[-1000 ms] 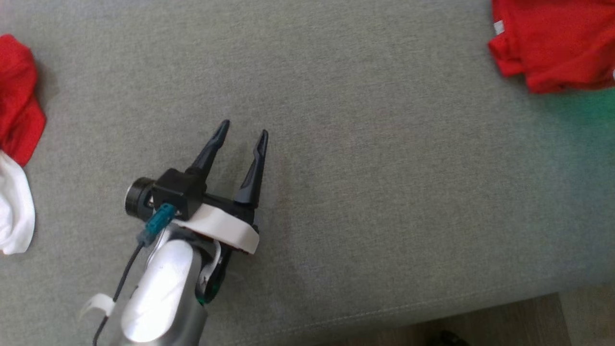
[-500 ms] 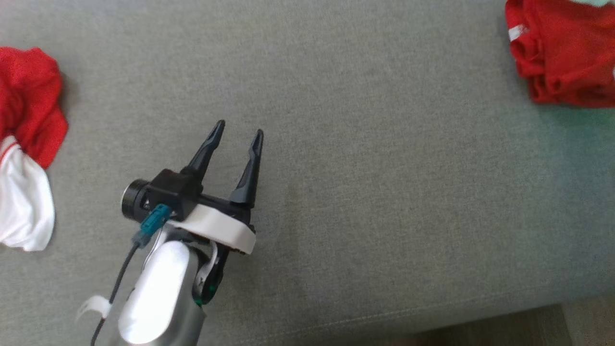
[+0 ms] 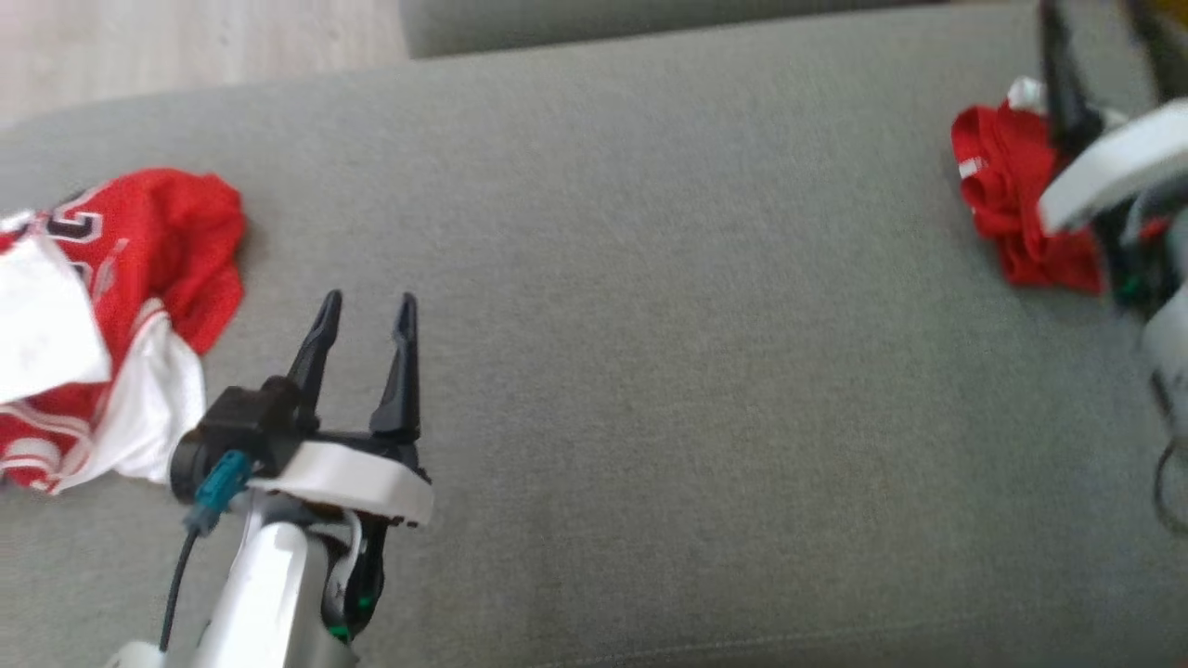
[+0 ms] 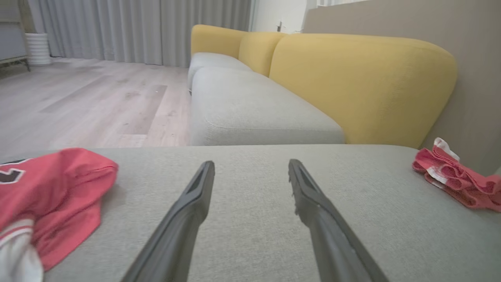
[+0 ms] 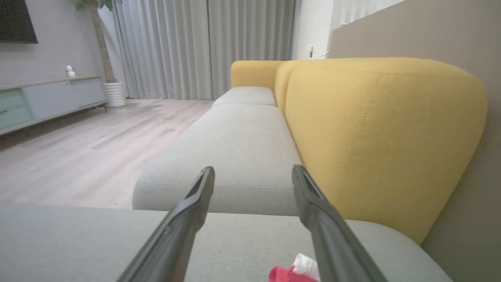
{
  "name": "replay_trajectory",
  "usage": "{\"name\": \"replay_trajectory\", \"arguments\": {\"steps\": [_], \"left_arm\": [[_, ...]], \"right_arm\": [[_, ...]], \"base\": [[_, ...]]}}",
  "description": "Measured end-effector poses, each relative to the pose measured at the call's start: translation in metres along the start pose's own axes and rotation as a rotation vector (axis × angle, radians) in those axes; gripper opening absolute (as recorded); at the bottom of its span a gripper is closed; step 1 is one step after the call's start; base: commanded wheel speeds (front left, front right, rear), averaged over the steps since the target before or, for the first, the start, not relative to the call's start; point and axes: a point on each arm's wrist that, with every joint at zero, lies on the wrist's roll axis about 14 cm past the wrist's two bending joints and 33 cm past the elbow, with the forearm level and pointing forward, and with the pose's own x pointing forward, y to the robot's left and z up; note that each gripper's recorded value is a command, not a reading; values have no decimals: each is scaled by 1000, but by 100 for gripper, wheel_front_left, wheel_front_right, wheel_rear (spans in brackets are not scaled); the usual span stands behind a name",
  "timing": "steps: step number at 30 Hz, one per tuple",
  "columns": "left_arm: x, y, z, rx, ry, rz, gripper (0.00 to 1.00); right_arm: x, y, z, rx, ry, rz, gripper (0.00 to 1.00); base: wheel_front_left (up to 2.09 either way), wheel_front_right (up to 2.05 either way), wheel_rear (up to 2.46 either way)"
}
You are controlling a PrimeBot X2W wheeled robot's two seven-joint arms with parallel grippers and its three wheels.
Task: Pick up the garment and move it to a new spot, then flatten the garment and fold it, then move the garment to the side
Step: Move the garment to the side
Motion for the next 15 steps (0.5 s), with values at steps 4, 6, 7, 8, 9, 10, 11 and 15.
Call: {"name": "replay_trajectory", "arguments": {"steps": [4, 6, 7, 8, 9, 10, 11, 15], "left_arm": [[-11, 8, 9, 15, -20, 32, 100], [-17, 14, 15, 19, -33, 53, 100], [-20, 19, 17, 18, -40, 71, 100], [-23, 24, 20, 11, -47, 87, 100], [-26, 28, 23, 2, -56, 102, 100], [-28, 32, 26, -1, -63, 120, 100], [-31, 36, 27, 1, -67, 134, 100], [-40, 37, 27, 1, -67, 145, 100]], "right_arm": [[-14, 22, -6, 49, -18, 41, 100], [-22, 34, -8, 94, -35, 55, 100], [-27, 40, -8, 108, -45, 65, 100], [-31, 46, -7, 127, -61, 70, 100], [-35, 51, -6, 147, -76, 73, 100], [-40, 56, -7, 159, -89, 76, 100], [-45, 61, -9, 166, -95, 80, 100], [-74, 85, -32, 205, -72, 93, 100]], "base": [[0, 0, 0], [0, 0, 0], [0, 0, 0], [0, 0, 0], [0, 0, 0], [0, 0, 0], [0, 0, 0], [0, 0, 0]]}}
